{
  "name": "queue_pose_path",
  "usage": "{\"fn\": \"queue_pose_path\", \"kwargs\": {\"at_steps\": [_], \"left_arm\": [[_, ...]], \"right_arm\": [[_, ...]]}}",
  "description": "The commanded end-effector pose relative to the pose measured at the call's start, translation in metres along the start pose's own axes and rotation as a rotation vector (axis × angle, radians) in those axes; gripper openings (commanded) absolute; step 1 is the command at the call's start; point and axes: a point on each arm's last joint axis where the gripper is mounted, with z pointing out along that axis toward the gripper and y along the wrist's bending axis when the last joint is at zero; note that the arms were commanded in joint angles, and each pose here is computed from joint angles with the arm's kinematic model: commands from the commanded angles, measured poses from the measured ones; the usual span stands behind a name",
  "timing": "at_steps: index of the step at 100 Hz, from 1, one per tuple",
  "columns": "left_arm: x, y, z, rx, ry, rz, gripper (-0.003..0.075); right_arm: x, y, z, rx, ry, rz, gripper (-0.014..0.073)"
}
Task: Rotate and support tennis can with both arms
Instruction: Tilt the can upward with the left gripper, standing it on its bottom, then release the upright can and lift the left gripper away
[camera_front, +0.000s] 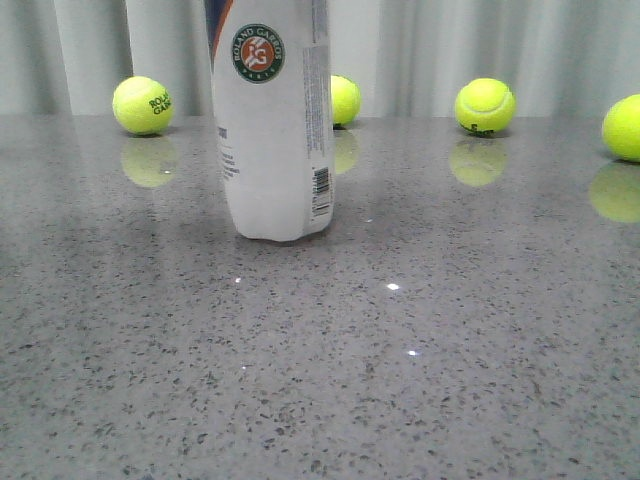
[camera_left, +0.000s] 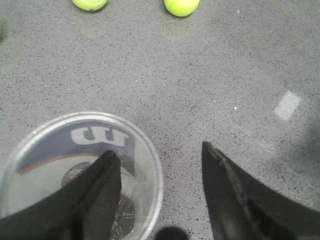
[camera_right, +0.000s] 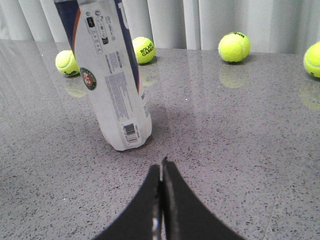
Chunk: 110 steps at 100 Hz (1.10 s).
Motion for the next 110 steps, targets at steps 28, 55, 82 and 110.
{"fn": "queue_pose_path", "kwargs": {"at_steps": [28,55,82,110], "left_arm": [[-0.025,-0.008,-0.033,-0.004,-0.253,-0.009,0.0303],[-0.010,-0.012,-0.072,-0.090,-0.404,0.033,-0.0018],[0.052,-0.014,-0.094,-0.180,-0.487,0.068,-0.0018],[0.121,-0.018,-0.105,-0.210,-0.549,0.059,-0.0018]], "right_arm": [[-0.015,0.002,-0.001,-0.011,-0.100,-0.019,-0.0059],[-0.015,0.002,-0.001,-0.011,-0.100,-0.019,-0.0059],[-0.015,0.002,-0.001,-0.011,-0.100,-0.019,-0.0059],[-0.015,0.002,-0.001,-0.011,-0.100,-0.019,-0.0059]]}}
